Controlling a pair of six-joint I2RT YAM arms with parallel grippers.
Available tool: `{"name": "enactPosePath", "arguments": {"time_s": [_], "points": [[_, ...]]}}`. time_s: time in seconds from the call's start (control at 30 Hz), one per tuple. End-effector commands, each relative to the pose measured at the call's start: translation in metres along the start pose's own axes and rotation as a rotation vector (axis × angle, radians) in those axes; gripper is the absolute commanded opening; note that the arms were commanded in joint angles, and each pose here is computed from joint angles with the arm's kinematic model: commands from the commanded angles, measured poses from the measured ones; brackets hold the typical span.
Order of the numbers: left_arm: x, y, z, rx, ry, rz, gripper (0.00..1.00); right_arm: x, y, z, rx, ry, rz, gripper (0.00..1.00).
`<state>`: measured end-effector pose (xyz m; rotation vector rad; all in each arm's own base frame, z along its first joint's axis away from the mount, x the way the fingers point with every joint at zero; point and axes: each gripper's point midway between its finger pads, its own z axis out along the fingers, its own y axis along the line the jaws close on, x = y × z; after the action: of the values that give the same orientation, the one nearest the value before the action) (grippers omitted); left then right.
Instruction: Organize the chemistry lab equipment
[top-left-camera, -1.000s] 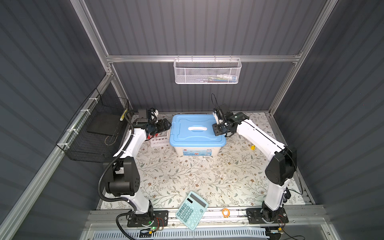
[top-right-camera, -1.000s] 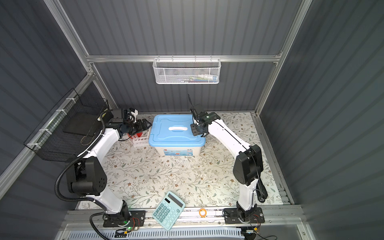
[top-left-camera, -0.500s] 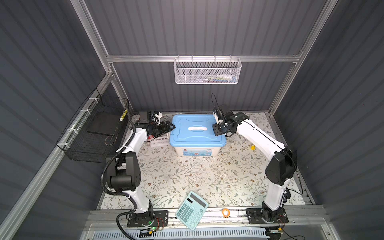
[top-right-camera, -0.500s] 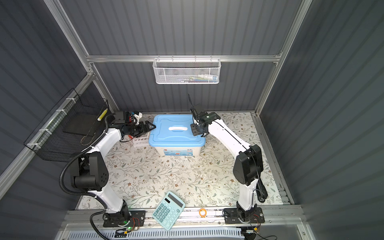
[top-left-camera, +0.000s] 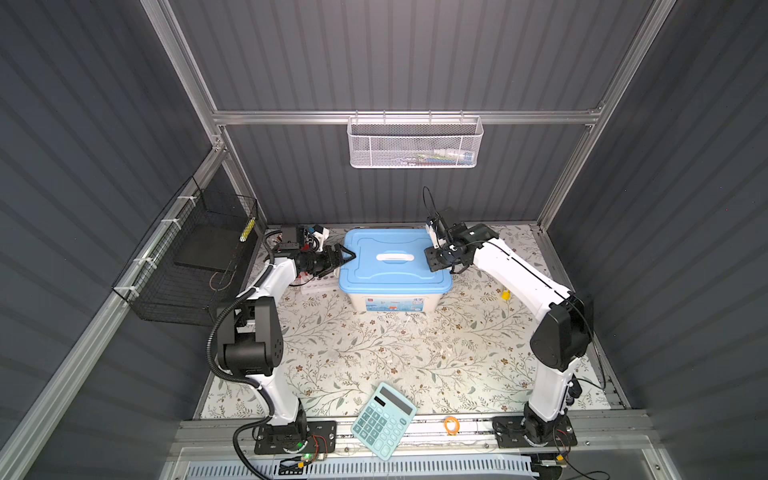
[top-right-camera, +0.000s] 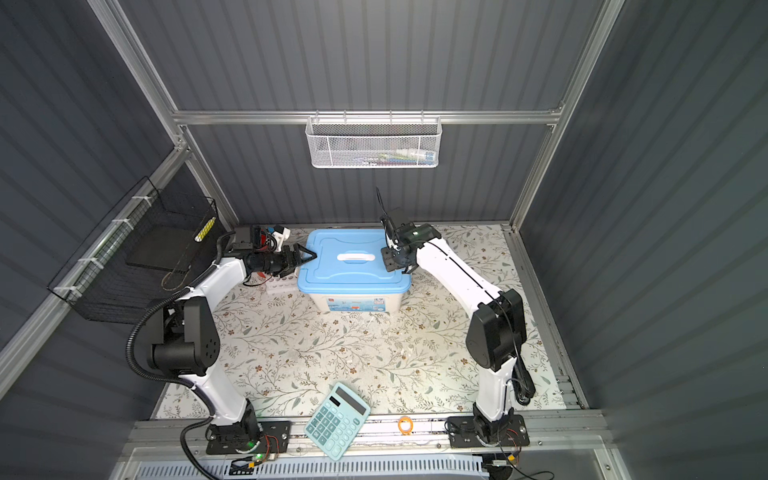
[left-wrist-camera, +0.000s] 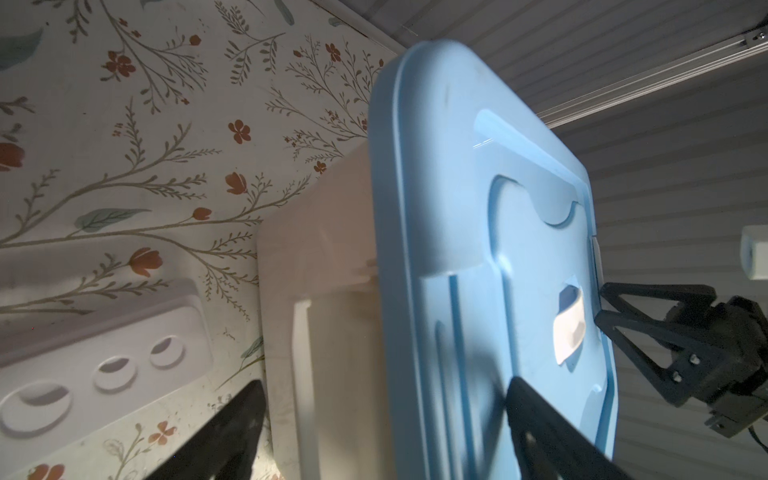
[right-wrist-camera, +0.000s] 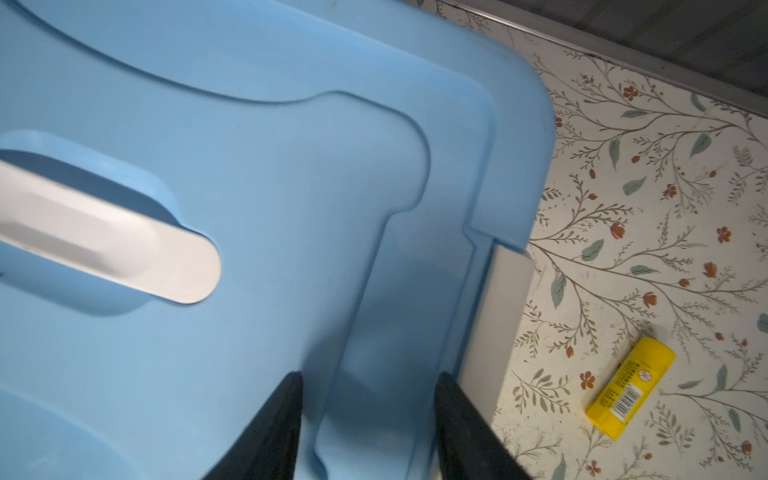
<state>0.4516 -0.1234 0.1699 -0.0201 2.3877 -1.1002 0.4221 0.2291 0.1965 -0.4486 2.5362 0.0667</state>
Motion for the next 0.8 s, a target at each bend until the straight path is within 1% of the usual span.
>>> {"name": "enactPosePath", "arguments": {"time_s": [0.0,0.17,0.43,0.63,0.73,0.77], "points": [[0.005,0.0,0.002,0.035,0.02,-0.006,0.9,0.045,-0.023,0.016,0.08,0.188,-0.02,0.53],[0.003,-0.007,-0.001,0.05,0.014,0.005,0.87,0.045,-0.022,0.017,0.078,0.189,-0.021,0.53],[0.005,-0.005,0.0,0.049,0.029,0.007,0.72,0.047,-0.022,0.018,0.078,0.19,-0.014,0.52],[-0.002,-0.005,-0.007,-0.007,0.018,0.037,0.61,0.048,-0.023,0.017,0.077,0.184,-0.009,0.52],[0.0,-0.001,-0.01,-0.045,0.021,0.048,0.55,0.049,-0.022,0.019,0.074,0.19,-0.009,0.52],[-0.007,-0.004,-0.014,-0.06,0.008,0.066,0.53,0.049,-0.022,0.019,0.075,0.189,-0.008,0.52]]}}
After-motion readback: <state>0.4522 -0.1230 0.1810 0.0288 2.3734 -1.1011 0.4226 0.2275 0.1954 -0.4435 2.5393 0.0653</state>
